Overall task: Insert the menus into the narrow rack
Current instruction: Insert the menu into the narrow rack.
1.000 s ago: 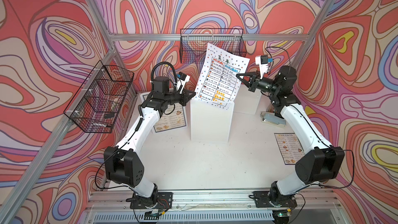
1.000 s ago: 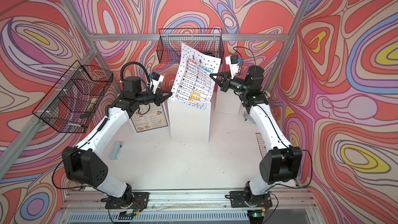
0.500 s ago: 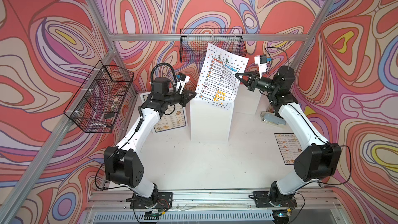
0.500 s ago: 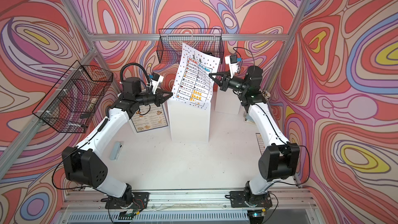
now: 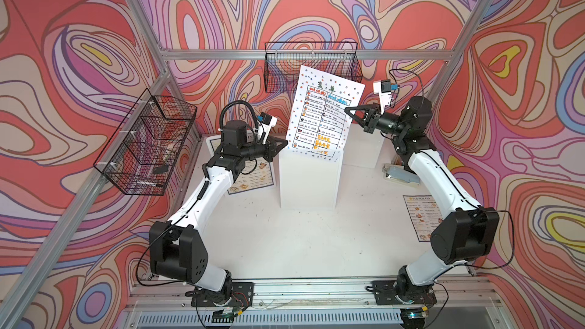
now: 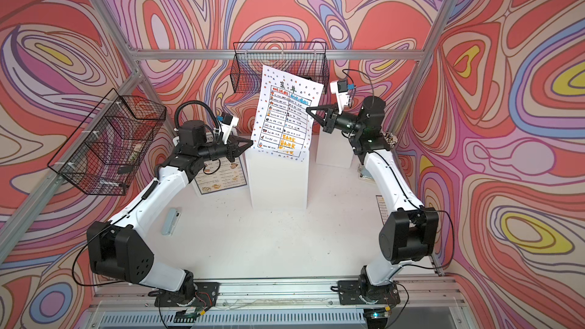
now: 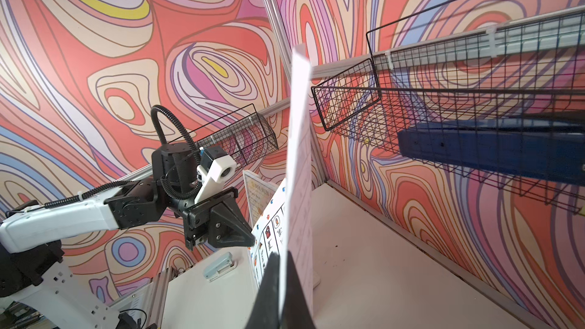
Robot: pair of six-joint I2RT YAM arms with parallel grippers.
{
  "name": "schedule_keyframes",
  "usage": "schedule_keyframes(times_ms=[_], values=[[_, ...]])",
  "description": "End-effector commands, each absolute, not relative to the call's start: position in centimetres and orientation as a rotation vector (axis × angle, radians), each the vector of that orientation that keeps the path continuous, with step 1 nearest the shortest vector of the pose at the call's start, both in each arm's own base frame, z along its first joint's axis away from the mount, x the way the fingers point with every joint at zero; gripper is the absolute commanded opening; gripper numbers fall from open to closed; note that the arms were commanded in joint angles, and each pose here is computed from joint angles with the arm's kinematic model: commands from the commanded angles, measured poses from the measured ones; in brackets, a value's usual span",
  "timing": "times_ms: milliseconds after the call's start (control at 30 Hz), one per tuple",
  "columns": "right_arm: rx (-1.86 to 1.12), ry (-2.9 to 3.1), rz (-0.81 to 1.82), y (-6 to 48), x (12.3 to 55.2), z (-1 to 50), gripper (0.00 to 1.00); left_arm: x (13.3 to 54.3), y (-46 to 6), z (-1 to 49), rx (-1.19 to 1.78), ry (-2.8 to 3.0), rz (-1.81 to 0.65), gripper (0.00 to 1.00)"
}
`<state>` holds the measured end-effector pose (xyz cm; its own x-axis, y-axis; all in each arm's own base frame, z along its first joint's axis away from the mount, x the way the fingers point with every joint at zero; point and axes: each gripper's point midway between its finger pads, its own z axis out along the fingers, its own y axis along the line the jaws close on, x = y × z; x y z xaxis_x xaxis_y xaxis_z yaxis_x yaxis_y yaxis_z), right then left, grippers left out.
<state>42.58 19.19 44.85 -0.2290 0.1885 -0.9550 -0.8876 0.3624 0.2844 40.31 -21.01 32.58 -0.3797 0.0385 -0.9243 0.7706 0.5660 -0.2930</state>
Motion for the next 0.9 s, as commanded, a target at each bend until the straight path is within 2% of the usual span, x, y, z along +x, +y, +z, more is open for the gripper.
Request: schedule_keyframes(times_ms=[0,167,200,300,367,533,733,867], values=[[-0.709,1.414,1.162,19.4,42.2,46.0,0.00,40.0,-20.7,32.7,0.657,1.800,-0.907,0.36],[-0.754,1.421,1.197,20.1,41.7,45.4,0.00,39.6,-20.3,33.3,0.654,1.793,-0.874,0.61],[-0.757,1.425,1.201,20.3,41.8,45.2,0.00,39.6,-20.1,33.5,0.645,1.789,-0.858,0.64],[-0.776,1.436,1.217,20.7,41.7,44.8,0.00,39.5,-19.8,34.0,0.635,1.781,-0.838,0.65],[-0.792,1.441,1.232,21.2,41.6,44.7,0.00,39.4,-19.9,34.2,0.641,1.773,-0.846,0.61],[-0.821,1.441,1.244,21.9,40.9,44.9,0.00,40.1,-20.3,34.1,0.653,1.783,-0.870,0.43],[-0.823,1.443,1.228,21.8,40.8,44.9,0.00,41.2,-20.9,35.0,0.664,1.774,-0.904,0.40],[-0.818,1.455,1.228,21.8,41.2,44.4,0.00,41.6,-21.3,35.3,0.676,1.769,-0.930,0.27]])
